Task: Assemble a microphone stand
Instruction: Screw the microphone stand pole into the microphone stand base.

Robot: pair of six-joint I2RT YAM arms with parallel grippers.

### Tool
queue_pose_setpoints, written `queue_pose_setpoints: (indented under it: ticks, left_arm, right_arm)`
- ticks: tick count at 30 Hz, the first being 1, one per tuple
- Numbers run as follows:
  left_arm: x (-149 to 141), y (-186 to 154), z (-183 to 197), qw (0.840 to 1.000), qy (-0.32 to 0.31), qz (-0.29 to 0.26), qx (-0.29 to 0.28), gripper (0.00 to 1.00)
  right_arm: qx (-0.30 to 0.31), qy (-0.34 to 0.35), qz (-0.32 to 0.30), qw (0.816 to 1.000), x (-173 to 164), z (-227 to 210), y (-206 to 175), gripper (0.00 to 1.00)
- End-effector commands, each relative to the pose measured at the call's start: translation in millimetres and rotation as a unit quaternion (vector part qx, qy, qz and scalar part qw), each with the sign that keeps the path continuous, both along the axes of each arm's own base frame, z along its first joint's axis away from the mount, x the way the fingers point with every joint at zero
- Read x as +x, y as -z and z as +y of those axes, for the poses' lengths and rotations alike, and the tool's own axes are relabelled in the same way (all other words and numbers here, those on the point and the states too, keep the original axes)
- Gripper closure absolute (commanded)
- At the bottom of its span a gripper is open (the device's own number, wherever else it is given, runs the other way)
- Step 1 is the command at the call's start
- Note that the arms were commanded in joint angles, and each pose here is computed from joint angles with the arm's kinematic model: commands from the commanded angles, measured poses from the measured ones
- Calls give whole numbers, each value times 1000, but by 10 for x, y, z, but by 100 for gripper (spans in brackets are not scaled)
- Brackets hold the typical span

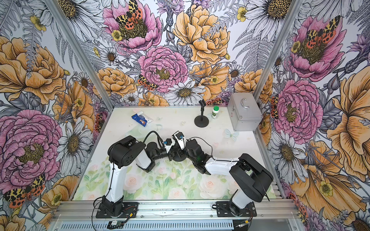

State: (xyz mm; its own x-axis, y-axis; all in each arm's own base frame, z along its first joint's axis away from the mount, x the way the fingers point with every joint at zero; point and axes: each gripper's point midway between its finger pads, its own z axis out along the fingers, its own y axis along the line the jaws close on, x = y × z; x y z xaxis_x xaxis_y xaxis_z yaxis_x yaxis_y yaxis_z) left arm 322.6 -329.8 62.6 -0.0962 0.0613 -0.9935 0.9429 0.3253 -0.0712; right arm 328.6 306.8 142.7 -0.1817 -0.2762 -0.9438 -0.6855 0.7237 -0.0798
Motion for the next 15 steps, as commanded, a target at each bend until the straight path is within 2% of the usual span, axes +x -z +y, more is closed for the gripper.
queue_pose_setpoints:
  ticks: [1, 3, 5, 8, 15]
  left_arm:
    - [-242, 102, -115, 999, 50, -9, 12, 80]
    - [-243, 103, -113, 999, 51, -9, 12, 80]
    - [-250, 99, -119, 998, 54, -10, 12, 80]
    - [-258, 111, -118, 998, 56, -10, 13, 80]
    - [-268, 110, -120, 998, 59, -12, 13, 81]
  right_arm:
    - [-91, -152, 10, 984, -289, 62, 342, 63]
    - [-65, -238, 29, 969, -446, 47, 267, 58]
    - [-32, -327, 67, 942, -623, 3, 219, 58]
    - [-16, -386, 107, 916, -697, -73, 242, 59]
    - [1, -377, 74, 923, -374, -134, 11, 58]
